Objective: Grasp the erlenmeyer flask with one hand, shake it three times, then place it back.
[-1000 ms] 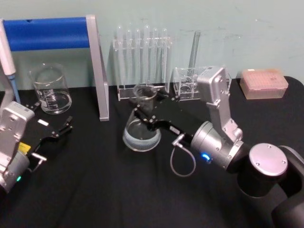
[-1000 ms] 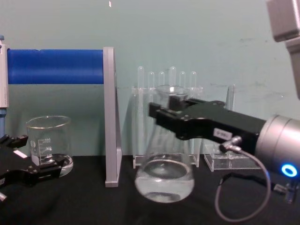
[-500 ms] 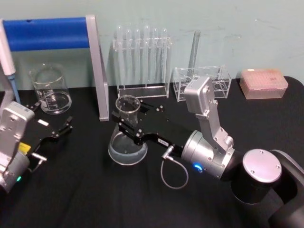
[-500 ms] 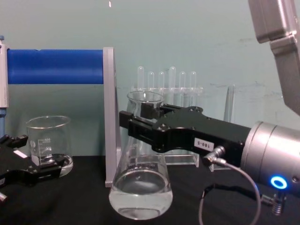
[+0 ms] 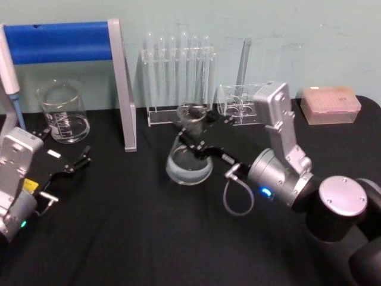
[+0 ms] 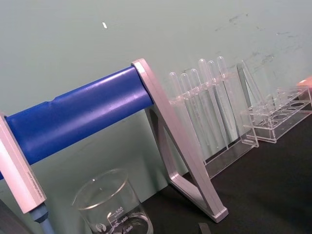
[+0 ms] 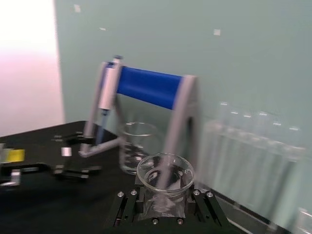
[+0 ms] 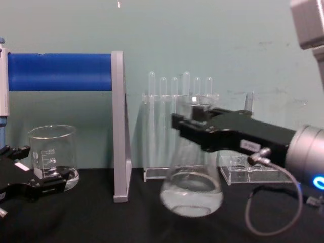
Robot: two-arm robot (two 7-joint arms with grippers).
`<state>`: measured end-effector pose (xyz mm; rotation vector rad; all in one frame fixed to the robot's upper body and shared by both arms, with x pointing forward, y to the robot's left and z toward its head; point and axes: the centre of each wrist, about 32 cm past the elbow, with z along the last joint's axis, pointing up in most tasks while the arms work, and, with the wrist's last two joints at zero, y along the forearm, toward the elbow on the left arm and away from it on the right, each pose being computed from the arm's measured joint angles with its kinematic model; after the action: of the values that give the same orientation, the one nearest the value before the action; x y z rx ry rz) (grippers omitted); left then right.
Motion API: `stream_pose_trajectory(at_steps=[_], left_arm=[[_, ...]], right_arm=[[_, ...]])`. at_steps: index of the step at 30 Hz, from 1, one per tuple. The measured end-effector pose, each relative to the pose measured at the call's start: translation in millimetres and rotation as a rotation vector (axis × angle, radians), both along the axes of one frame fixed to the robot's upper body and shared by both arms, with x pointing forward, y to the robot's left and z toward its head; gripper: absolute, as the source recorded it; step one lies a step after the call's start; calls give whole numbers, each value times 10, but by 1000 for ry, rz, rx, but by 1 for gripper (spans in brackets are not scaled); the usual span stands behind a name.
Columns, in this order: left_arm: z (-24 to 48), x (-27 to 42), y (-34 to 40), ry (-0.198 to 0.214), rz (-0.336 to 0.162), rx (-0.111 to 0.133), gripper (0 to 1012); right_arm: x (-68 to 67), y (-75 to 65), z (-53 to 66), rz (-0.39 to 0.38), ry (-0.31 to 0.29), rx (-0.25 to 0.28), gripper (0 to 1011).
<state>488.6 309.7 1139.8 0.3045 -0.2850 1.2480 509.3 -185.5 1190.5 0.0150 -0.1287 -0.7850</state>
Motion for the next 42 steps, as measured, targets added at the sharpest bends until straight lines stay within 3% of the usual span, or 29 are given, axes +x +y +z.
stream_pose_trajectory(at_steps=[10, 24, 32, 42], left_arm=[[0, 0, 0, 0, 0, 0, 1001], [0, 0, 0, 0, 0, 0, 1001], [0, 0, 0, 0, 0, 0, 1001], [0, 0, 0, 0, 0, 0, 1000]], right_arm=[[158, -285, 5, -166, -12, -7, 450], [252, -550, 23, -318, -25, -5, 450], [257, -578, 27, -336, -27, -4, 450], [215, -449, 39, -265, -25, 3, 450]])
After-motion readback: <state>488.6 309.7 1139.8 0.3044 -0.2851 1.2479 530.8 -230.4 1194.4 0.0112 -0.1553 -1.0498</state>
